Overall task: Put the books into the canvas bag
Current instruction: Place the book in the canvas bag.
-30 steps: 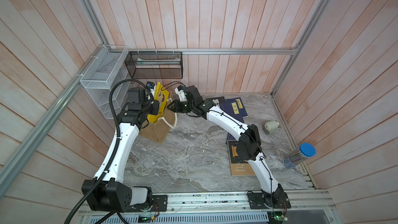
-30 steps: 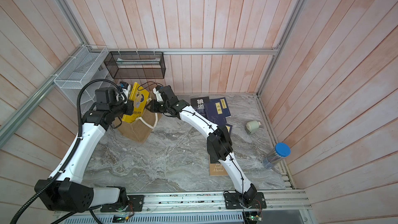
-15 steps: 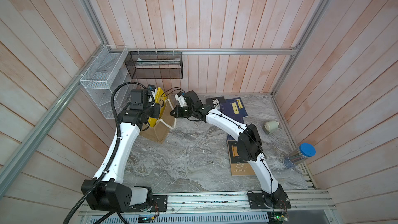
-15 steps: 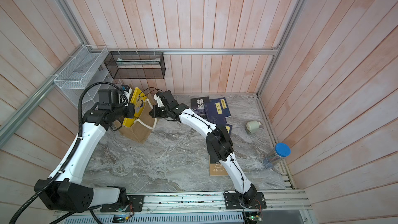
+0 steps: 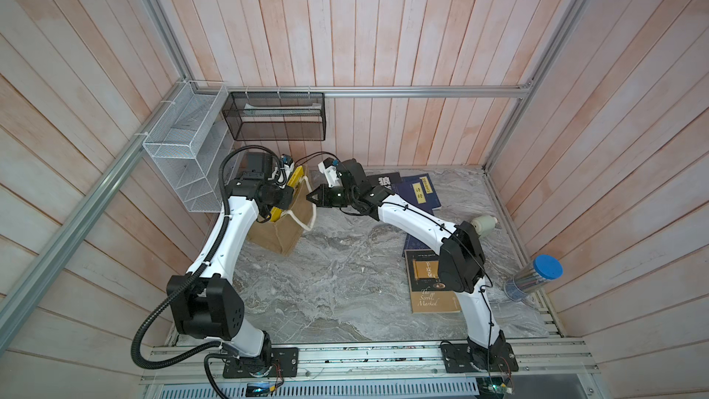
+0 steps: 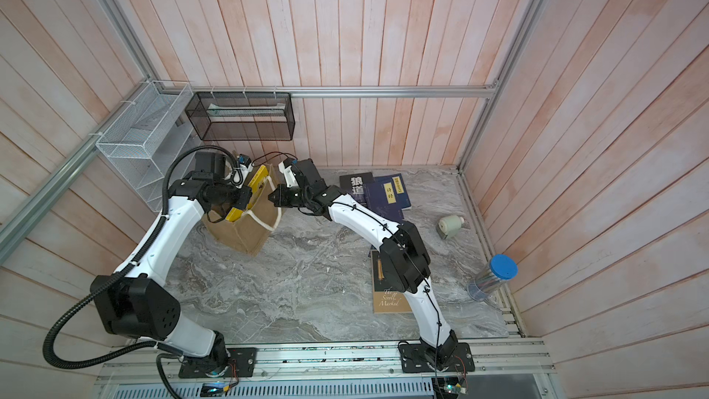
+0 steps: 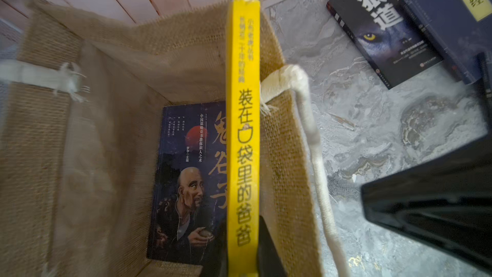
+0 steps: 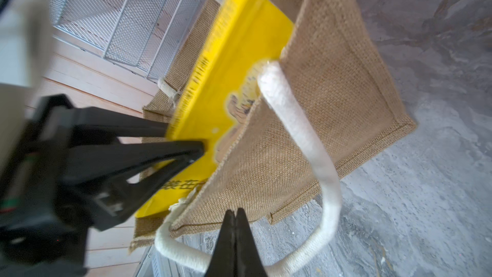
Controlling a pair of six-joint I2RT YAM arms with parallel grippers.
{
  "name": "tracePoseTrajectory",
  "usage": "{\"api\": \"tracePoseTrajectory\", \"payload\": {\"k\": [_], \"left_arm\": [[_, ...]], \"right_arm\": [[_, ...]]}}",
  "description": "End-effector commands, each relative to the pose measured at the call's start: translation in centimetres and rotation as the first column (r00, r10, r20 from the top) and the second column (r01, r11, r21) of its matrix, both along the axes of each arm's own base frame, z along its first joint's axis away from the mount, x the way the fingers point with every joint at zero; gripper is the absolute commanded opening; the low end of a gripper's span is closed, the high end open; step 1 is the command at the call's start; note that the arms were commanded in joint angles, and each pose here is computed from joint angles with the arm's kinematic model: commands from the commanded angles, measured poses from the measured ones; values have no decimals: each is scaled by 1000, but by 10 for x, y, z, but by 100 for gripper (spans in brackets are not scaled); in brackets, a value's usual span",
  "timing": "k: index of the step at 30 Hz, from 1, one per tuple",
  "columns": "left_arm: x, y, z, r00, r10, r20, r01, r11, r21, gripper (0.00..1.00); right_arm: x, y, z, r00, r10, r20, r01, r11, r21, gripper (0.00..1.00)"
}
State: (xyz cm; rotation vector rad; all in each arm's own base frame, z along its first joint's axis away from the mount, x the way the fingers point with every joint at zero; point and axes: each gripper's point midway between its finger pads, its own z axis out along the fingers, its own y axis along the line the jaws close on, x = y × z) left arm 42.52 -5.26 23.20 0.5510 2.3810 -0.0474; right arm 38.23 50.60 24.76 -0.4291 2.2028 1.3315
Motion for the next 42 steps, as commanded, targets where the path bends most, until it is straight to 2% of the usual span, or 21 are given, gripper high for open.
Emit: {"api": "tracePoseTrajectory", "payload": {"k": [1, 11, 19, 22, 27, 33, 42], "left_arm": [[9, -6, -1, 993, -112, 33, 111, 994, 20, 0], [35, 8, -44, 994, -103, -43, 105, 993, 51, 0], [60, 45, -40, 999, 46, 2, -45, 979, 198, 44], [67, 58, -26, 993, 105, 55, -115, 965, 234, 51], [71, 74, 1, 976, 172, 133, -202, 942, 266, 56], [65, 72, 44, 952, 190, 241, -241, 949, 205, 58], [29, 31, 85, 946, 192, 262, -178, 981, -74, 58]], "right_arm": [[7, -11, 8, 1000, -10, 25, 9, 1000, 10, 0], [25, -24, 4, 998, -33, 48, 34, 999, -14, 2], [32, -26, 4, 998, -34, 59, 36, 999, -20, 3], [35, -29, 5, 997, -39, 68, 41, 999, -28, 4], [35, -34, 3, 997, -45, 68, 48, 998, -43, 4], [32, -42, 6, 995, -60, 82, 64, 996, -55, 5], [21, -71, 4, 991, -92, 96, 101, 990, -93, 11]]}}
